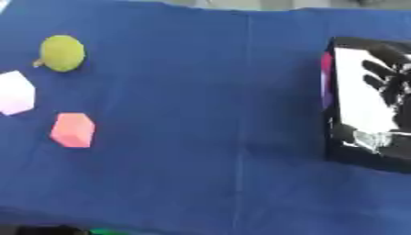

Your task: Pick up the objects with one hand, pass them to the other hand, and then place them into the box on the other side of the table.

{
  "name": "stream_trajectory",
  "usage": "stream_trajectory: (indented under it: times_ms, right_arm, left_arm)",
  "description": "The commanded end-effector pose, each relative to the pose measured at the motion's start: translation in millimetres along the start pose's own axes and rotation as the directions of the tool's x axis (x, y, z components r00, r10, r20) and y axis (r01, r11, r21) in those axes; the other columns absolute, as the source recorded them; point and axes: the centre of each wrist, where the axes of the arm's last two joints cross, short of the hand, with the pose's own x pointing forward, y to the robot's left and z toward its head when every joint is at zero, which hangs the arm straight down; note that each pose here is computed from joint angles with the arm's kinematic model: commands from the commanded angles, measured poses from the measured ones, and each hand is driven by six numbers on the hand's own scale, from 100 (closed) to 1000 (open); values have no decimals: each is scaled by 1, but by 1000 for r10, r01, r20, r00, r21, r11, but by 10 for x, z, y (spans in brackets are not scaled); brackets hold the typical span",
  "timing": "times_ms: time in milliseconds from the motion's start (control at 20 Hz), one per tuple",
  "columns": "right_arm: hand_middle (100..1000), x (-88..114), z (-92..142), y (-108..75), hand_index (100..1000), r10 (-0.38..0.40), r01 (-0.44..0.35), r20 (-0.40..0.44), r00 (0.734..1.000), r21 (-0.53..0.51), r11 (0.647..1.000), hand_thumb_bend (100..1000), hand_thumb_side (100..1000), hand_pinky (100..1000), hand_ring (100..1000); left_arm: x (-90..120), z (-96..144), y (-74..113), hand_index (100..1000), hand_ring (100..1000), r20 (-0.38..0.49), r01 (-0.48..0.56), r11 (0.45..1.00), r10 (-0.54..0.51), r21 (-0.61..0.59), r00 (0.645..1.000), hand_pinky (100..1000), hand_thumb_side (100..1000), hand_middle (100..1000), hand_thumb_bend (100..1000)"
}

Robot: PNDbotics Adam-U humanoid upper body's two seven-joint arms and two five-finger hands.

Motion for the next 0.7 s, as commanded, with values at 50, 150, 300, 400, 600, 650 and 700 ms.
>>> stream_trajectory:
  times_ms: [50, 150, 300, 400, 600, 650, 700]
  right_arm:
    - [1000, 91, -35, -45, 1000, 29, -30, 27, 999, 20, 999, 704, 104, 1000, 1000]
    - [1000, 91, -35, -45, 1000, 30, -31, 27, 999, 21, 999, 704, 104, 1000, 1000]
    - [1000, 91, -35, -43, 1000, 31, -31, 27, 999, 22, 999, 704, 104, 1000, 1000]
    - [1000, 91, -36, -43, 1000, 31, -32, 27, 999, 23, 999, 705, 104, 1000, 1000]
    - [1000, 90, -36, -37, 1000, 32, -33, 28, 999, 28, 999, 705, 104, 1000, 1000]
    - [1000, 89, -36, -35, 1000, 32, -33, 27, 999, 29, 999, 705, 104, 1000, 1000]
    - [1000, 88, -37, -33, 1000, 32, -33, 28, 999, 31, 999, 704, 104, 1000, 1000]
  left_arm:
    - [17, 73, 279, 878, 825, 2, 41, 998, -41, 41, 999, 892, 502, 763, 133]
    - [17, 73, 277, 878, 825, 3, 42, 999, -42, 35, 999, 893, 503, 763, 136]
    - [16, 71, 273, 880, 827, 5, 44, 999, -44, 27, 999, 895, 505, 765, 146]
    - [16, 67, 261, 885, 832, 5, 51, 999, -51, 13, 999, 898, 499, 770, 167]
    - [17, 28, 184, 903, 865, 18, 86, 994, -85, -61, 996, 926, 463, 793, 300]
    - [18, 7, 144, 904, 868, 26, 102, 991, -100, -91, 995, 928, 456, 792, 323]
    - [20, -15, 102, 909, 880, 36, 120, 985, -117, -122, 993, 936, 452, 796, 416]
